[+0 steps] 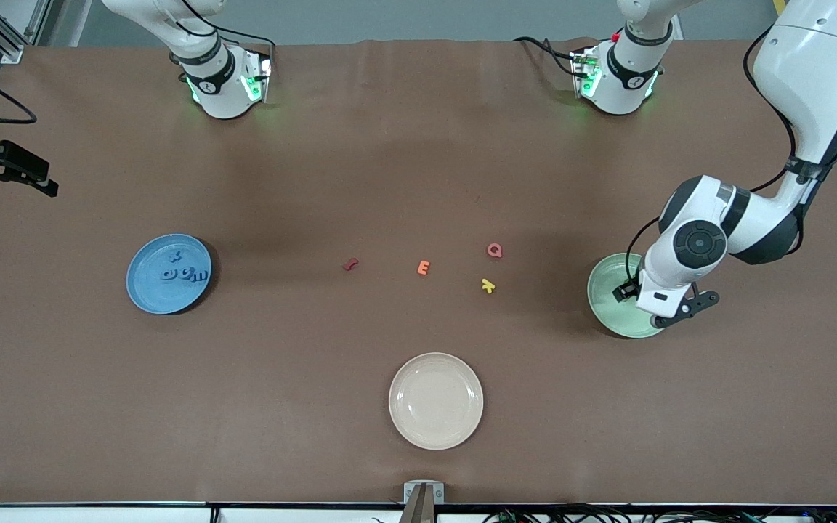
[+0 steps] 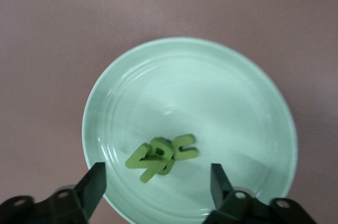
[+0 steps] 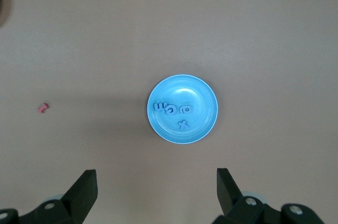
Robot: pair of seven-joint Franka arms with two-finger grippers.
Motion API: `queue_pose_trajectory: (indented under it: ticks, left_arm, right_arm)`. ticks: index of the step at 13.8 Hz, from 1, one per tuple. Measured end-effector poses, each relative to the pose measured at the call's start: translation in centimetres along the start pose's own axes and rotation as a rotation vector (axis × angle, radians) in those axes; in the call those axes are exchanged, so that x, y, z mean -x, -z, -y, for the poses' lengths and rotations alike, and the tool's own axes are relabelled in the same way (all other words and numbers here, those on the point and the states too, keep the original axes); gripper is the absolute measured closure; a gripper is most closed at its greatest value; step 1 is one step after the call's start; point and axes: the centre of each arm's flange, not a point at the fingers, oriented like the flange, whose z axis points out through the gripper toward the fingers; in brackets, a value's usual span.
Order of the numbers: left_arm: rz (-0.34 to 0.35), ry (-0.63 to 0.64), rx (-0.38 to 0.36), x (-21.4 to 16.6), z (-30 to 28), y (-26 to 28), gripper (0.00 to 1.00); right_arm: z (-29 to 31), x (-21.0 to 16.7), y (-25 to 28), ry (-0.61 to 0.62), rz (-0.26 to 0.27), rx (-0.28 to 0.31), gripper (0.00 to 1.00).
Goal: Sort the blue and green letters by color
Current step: 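Open the left gripper to drop N onto the green plate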
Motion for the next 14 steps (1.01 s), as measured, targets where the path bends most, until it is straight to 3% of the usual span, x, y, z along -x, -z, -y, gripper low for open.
queue_pose_trajectory:
  ticks: [6,14]
  left_arm:
    - [-0.16,-0.134,0.091,-4.0,-1.9,10.0,0.0]
    - [-0.151,-0.22,0.027,-1.7,-3.1,24.5,0.0]
  right_arm:
    - [-1.0,0.1,0.1,-0.018,-0.01,0.002,0.0]
    - [-0.1,-0.5,-0.3,0.0,-0.017,0.004,0.0]
